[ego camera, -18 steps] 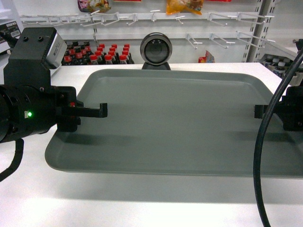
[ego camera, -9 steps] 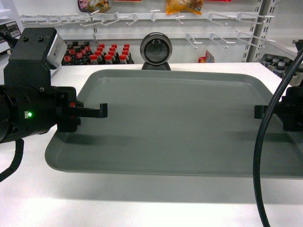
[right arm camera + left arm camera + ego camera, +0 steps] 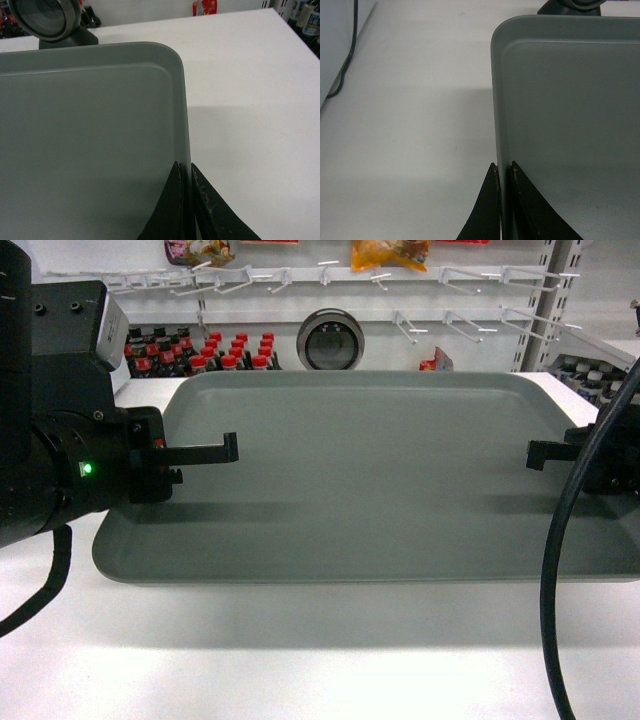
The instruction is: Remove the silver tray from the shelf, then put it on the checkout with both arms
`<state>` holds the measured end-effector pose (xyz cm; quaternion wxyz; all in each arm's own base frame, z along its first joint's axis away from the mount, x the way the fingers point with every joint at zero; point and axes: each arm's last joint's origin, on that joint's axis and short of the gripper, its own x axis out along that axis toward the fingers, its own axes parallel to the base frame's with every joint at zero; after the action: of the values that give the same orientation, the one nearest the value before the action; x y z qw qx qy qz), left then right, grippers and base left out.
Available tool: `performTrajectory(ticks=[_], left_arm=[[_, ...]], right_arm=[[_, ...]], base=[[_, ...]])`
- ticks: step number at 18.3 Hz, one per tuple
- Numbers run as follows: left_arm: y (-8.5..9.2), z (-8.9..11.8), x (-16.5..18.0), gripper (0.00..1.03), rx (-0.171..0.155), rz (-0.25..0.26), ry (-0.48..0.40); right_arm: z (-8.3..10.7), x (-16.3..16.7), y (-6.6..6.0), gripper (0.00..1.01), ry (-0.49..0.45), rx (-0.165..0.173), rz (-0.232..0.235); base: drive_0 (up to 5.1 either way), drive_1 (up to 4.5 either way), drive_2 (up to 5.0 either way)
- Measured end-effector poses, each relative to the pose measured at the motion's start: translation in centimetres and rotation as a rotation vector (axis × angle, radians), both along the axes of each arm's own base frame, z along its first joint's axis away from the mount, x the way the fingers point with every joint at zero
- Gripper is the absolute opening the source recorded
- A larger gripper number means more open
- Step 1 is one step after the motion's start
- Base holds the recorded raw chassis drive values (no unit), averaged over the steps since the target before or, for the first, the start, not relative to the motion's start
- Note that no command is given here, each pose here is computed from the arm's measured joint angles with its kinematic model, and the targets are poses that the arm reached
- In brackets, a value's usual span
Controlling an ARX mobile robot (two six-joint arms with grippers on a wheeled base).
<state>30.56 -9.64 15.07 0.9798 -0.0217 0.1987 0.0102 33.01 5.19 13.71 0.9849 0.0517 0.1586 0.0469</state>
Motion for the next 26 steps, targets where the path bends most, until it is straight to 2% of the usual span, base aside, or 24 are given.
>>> performTrajectory(ticks=[2,6,9,12,14,18,23,25,26], left_arm=[[-0.4,-0.8,0.7,0.03,0.004,-0.005,0.023],[-1.2,-2.4,2.3,0.03,0.016,-0.013,0.055],[-1.5,-3.2,3.4,0.03,0.030,-0.009,0.063],[-1.3,-3.5,4.2,0.03,0.037,0.010,0.083],[-1.1,-3.8,4.3,0.03,0.047,0.016,0.092],[-1.0,-4.3,4.4,0.03,0.078,0.019,0.116],[-0.8,-4.4,4.6,0.03,0.094,0.017,0.117],[-0.7,-4.4,4.6,0.03,0.092,0.013,0.119],[-0.7,-4.5,4.6,0.10,0.101,0.009,0.124]], right_arm=[[-0.5,0.8,-0.3,0.03,0.048,-0.004,0.004],[-1.6,3.2,-1.0,0.03,0.100,-0.041,-0.011],[-2.3,4.6,-1.0,0.03,0.125,-0.042,-0.009],[-3.0,5.8,-0.5,0.03,0.139,-0.064,0.009],[-3.3,6.0,0.0,0.03,0.158,-0.066,0.020],[-4.2,6.1,0.7,0.03,0.205,-0.068,0.010],[-4.2,6.2,1.1,0.03,0.240,-0.065,0.003],[-4.2,6.2,1.1,0.03,0.237,-0.066,-0.002],[-4.2,6.2,1.1,0.03,0.233,-0.065,-0.001]], base=[[0.0,0.00,0.0],[0.0,0.00,0.0],[0.0,0.00,0.0],[0.0,0.00,0.0],[0.0,0.00,0.0],[0.0,0.00,0.0],[0.0,0.00,0.0],[0.0,0.00,0.0],[0.0,0.00,0.0]])
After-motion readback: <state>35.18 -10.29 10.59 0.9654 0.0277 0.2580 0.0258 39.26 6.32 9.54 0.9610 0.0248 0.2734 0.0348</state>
